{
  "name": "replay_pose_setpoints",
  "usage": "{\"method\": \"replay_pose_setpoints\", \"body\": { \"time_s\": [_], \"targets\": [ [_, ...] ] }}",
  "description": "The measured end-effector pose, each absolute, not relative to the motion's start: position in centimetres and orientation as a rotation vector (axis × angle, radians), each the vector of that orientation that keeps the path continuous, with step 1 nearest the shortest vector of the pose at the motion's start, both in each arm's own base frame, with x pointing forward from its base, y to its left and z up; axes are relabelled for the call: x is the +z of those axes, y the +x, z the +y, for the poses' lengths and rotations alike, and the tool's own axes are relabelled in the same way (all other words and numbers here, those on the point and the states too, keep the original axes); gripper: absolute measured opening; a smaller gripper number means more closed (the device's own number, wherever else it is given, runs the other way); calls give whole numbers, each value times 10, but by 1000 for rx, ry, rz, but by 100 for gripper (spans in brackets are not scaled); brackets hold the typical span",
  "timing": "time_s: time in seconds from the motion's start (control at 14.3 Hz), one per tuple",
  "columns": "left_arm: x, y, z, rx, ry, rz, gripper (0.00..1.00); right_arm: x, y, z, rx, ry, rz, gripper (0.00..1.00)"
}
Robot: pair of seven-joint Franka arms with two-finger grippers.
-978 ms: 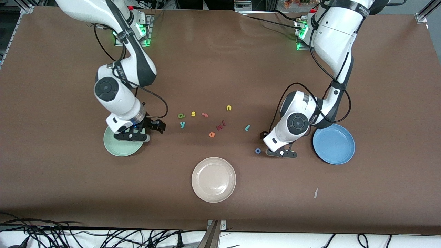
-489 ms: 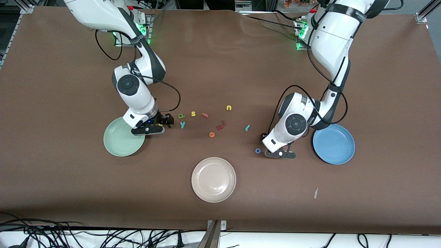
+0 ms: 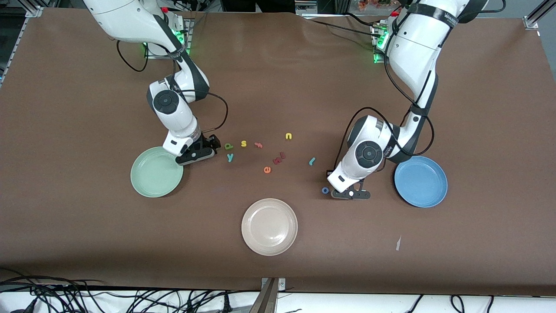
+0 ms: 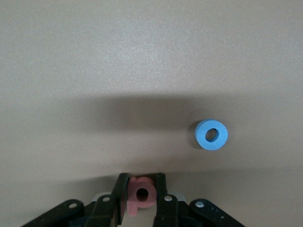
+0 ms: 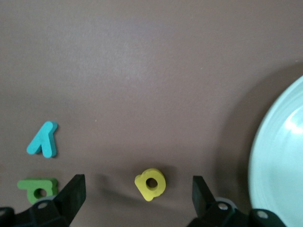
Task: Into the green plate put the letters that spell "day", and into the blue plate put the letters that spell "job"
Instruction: 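Grasp the red p with the left gripper while the right gripper lowers, then release the red p onto the blue plate while the right gripper grasps yellow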
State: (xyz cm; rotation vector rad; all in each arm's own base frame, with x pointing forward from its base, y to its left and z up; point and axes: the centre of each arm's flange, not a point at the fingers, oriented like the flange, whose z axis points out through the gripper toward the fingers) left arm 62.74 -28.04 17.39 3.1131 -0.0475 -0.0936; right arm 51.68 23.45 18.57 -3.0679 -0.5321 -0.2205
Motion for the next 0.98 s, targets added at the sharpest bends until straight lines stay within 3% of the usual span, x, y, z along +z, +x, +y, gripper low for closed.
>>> {"method": "replay_pose_setpoints", "body": {
  "time_s": [0.49, 0.77, 0.84, 0.98],
  "targets": [
    [204, 649, -244, -217, 3141, -34, 28, 170, 509, 220, -261, -3036, -647, 99],
    [237, 669, -166, -376, 3124, -212, 28, 172, 512, 218, -277, -3033, -655, 93],
    [239, 672, -143, -397, 3131, -279, 28, 172, 512, 218, -278, -3032, -657, 85],
    [237, 677, -101, -433, 3161, -405, 28, 172, 512, 218, -278, -3031, -663, 81]
  ]
}}
